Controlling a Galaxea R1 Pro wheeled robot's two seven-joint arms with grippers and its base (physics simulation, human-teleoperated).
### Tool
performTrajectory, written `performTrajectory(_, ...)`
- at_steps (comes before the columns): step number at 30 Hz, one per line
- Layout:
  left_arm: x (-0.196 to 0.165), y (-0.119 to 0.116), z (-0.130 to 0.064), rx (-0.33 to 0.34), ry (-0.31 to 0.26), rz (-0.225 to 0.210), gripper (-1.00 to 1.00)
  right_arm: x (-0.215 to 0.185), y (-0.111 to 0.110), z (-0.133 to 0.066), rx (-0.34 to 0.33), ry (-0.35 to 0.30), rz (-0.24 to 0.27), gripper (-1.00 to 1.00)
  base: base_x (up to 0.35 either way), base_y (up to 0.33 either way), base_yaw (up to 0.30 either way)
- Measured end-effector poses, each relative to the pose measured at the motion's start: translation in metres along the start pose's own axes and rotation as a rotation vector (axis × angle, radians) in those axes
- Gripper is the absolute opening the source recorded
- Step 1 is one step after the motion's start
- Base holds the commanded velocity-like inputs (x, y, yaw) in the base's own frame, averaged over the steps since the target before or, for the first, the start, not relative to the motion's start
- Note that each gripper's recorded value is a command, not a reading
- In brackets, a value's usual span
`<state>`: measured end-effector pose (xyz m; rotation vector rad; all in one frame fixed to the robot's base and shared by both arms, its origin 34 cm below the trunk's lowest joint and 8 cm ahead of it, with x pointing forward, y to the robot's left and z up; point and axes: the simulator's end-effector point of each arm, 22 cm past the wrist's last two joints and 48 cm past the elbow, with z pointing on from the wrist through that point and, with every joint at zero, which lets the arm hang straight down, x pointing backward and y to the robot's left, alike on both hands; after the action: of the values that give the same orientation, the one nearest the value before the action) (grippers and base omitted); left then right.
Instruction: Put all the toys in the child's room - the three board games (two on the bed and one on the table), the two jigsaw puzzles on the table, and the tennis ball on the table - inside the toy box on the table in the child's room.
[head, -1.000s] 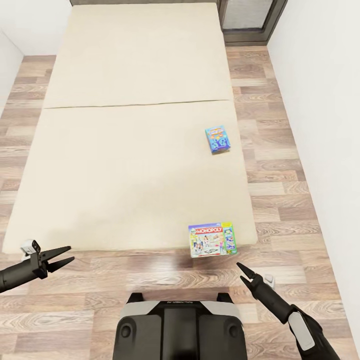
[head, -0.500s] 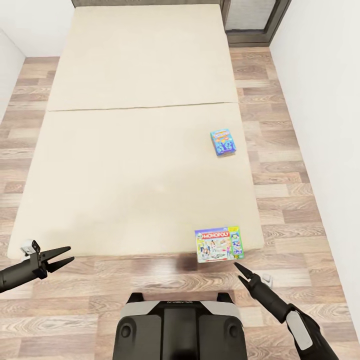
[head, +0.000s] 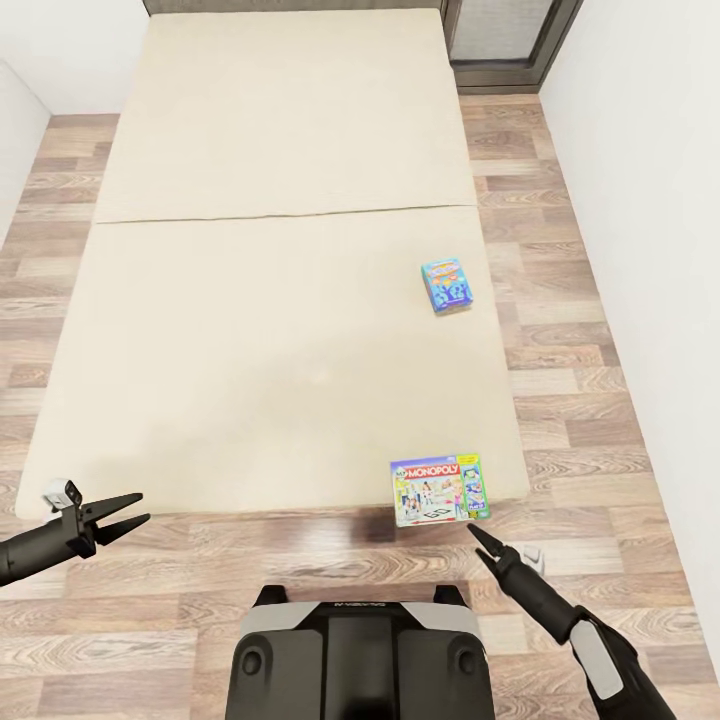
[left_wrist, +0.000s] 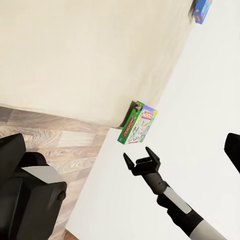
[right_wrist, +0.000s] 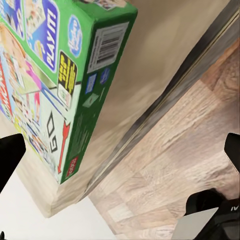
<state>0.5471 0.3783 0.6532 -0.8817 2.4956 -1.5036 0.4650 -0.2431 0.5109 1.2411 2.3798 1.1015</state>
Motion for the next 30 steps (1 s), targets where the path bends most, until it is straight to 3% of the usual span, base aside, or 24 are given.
performTrajectory(11, -0.0005, -0.0001, -0.0005, 0.000, -0.001, 0.000, 1.00, 0.0002, 0.0019, 0.0025, -0.003, -0.005, -0.029, 1.00, 0.000, 0.000, 0.000)
performTrajectory(30, -0.0030, 0.0057, 0.0036, 0.000, -0.002, 0.001, 1.00, -0.0007, -0.0009, 0.0102, -0.008, -0.004, -0.030, 1.00, 0.000, 0.000, 0.000)
